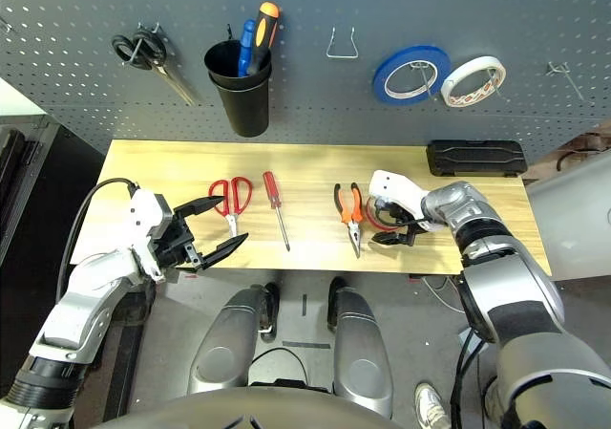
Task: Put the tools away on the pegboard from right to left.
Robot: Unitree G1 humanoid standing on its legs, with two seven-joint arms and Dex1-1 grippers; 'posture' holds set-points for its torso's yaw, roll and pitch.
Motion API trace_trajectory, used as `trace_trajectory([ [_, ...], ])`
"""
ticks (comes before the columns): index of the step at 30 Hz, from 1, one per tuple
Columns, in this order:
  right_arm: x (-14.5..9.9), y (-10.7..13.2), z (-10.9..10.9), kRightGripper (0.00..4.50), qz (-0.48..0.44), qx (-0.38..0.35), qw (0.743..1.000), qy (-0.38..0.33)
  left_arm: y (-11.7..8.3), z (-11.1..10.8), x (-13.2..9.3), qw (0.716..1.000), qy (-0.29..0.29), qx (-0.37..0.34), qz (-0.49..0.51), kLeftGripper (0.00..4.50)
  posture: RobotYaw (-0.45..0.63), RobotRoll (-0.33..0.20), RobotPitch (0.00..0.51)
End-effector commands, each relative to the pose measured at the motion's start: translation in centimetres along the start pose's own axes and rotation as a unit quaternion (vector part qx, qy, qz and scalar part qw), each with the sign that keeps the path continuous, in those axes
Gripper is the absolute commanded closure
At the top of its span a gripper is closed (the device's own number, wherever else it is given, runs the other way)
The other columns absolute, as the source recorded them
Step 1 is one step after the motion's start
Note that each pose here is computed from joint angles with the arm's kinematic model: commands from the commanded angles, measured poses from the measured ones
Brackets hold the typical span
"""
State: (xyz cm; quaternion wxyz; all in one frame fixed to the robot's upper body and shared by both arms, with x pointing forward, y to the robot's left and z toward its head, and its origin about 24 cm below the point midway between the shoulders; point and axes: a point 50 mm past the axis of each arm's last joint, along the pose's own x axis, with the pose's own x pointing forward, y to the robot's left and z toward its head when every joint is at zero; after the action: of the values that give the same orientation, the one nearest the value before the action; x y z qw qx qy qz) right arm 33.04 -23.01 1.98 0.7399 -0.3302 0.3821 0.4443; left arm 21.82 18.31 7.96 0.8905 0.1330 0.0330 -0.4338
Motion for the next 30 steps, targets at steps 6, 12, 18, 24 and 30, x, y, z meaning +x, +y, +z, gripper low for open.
trace_trajectory([
  [6,1.1,1.1,-1.8,0.95,-0.007,0.016,0.998,0.059,-0.2,0.2,-0.2,1.0,0.008,-0.002,0.0,0.0,0.32,0.0,0.305],
  [12,0.8,0.8,-2.2,3.26,-0.024,0.038,0.998,0.05,-0.1,0.3,0.0,1.0,0.004,0.0,-0.002,0.0,0.31,0.0,0.298],
  [18,0.2,0.5,-2.9,4.45,-0.048,0.056,0.997,0.033,-0.1,0.6,0.5,1.0,-0.004,0.004,-0.01,0.0,0.3,0.0,0.291],
  [24,-0.8,0.0,-3.5,4.45,-0.074,0.09,0.993,-0.004,-0.3,0.7,0.8,0.999,-0.004,0.023,-0.031,0.0,0.3,0.0,0.288],
  [30,-2.4,-0.3,-4.9,4.45,-0.139,0.11,0.982,-0.059,-1.6,2.2,1.4,0.995,-0.038,0.045,-0.076,0.0,0.29,0.0,0.285],
])
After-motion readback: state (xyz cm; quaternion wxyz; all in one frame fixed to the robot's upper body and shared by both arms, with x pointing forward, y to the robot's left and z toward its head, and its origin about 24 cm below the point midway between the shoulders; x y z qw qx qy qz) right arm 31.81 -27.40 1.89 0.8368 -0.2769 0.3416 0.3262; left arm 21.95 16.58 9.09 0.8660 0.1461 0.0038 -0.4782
